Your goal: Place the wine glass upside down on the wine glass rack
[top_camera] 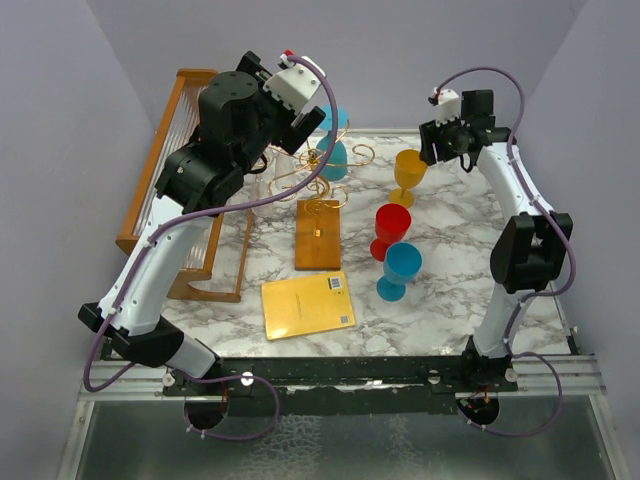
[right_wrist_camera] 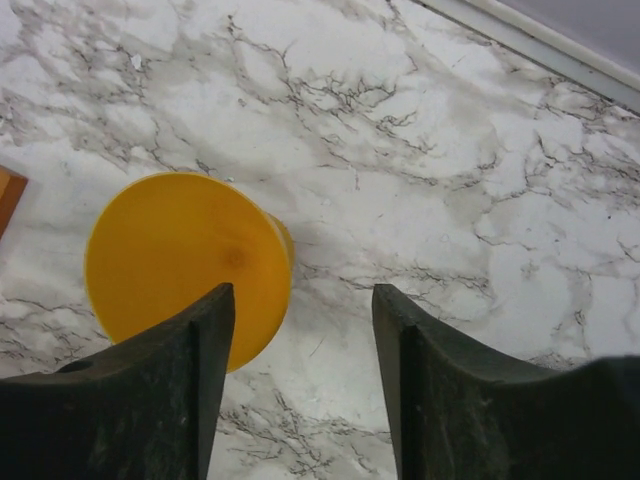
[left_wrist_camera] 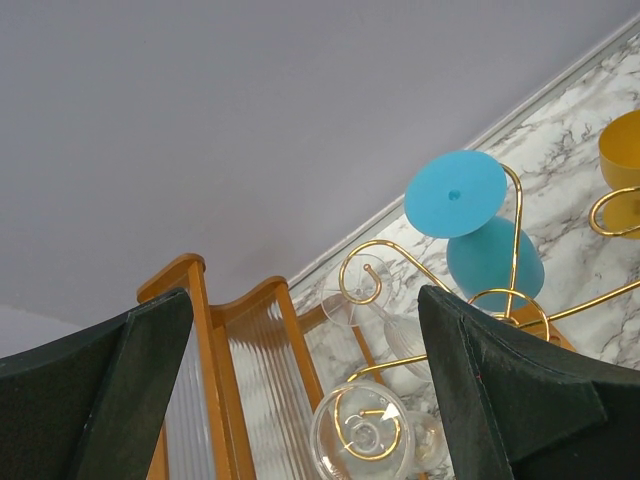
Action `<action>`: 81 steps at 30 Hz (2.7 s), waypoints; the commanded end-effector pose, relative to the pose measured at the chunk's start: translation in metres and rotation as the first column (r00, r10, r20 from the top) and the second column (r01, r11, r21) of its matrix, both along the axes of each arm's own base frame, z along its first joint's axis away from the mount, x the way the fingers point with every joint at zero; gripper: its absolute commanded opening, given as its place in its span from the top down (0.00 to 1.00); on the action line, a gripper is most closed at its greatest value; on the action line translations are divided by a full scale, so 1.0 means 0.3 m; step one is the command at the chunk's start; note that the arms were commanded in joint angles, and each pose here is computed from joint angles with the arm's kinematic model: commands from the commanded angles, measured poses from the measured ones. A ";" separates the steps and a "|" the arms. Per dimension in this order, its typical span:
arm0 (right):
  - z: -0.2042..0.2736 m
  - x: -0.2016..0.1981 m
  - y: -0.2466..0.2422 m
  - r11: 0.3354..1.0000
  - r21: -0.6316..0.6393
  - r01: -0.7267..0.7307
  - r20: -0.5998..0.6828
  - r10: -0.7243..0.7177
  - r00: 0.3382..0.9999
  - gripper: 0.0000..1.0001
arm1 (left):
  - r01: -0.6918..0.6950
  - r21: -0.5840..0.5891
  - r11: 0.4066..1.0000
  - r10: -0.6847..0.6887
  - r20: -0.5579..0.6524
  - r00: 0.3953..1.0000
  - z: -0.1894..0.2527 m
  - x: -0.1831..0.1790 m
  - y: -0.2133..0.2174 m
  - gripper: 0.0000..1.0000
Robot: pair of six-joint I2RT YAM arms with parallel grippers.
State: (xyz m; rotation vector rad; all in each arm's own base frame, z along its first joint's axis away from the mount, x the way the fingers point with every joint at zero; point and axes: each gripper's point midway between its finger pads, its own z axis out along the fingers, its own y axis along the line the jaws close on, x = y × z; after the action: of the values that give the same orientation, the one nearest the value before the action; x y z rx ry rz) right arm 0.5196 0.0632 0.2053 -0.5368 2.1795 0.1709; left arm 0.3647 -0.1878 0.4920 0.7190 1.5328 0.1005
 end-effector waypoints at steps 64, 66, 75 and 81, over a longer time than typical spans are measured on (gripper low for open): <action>1.190 -0.480 0.124 0.974 0.084 -0.212 0.726 0.086 0.683 0.99 | 0.306 -0.439 0.845 -0.355 -0.032 0.934 0.105 -0.053 -0.268 0.03; 1.205 -0.503 0.155 0.958 0.098 -0.268 0.729 0.115 0.675 0.99 | 0.338 -0.485 0.807 -0.402 -0.032 0.915 0.119 -0.066 -0.291 0.05; 1.229 -0.605 0.253 0.880 0.138 -0.454 0.726 0.222 0.651 0.99 | 0.336 -0.718 0.610 -0.573 -0.107 0.812 0.124 -0.067 -0.348 0.13; 1.225 -0.653 0.298 0.826 0.171 -0.537 0.710 0.274 0.648 0.99 | 0.299 -0.797 0.525 -0.654 -0.153 0.741 0.088 -0.069 -0.379 0.18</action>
State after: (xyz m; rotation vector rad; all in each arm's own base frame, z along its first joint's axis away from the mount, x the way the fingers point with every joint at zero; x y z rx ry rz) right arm 0.3553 0.1366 0.5503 -0.6786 1.3360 0.4392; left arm 0.3571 -0.2839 0.5149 0.4915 1.5335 -0.9554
